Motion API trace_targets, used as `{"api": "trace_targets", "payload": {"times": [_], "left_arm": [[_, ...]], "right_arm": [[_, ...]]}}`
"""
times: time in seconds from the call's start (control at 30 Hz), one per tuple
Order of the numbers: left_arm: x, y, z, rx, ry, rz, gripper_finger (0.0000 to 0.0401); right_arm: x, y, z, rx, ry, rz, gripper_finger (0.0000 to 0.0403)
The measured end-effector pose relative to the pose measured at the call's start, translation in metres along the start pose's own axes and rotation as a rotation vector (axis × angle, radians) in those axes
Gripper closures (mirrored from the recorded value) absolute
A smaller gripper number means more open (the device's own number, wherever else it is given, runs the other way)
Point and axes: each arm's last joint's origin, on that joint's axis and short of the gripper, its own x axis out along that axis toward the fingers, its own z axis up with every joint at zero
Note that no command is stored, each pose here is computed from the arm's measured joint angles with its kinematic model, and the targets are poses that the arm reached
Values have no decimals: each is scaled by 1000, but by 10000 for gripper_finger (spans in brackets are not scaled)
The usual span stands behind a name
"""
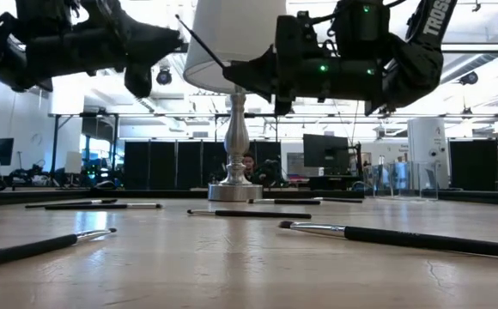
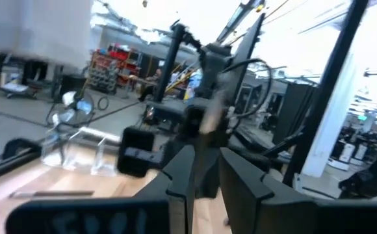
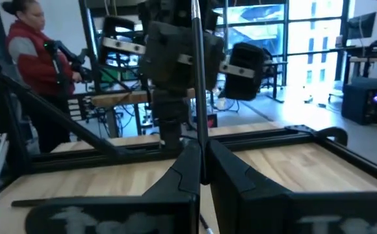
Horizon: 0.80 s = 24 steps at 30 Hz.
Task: Put items in baskets/containers
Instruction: Put the eyeshadow brush into the transparent organizer
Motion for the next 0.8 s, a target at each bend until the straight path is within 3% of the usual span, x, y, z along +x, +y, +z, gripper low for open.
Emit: {"api": "trace_targets", "payload": {"times": [0.43, 0.63, 0.8], "left_arm": [[21, -2, 5, 50, -12, -34, 339], [33, -3, 5, 125, -44, -83, 339], [37, -2, -2, 147, -40, -89, 365]], "right_arm": [[6, 1, 4, -13, -6, 4, 392], [7, 5, 4, -19, -3, 16, 392], [7, 6, 4, -30, -7, 14, 392]]}}
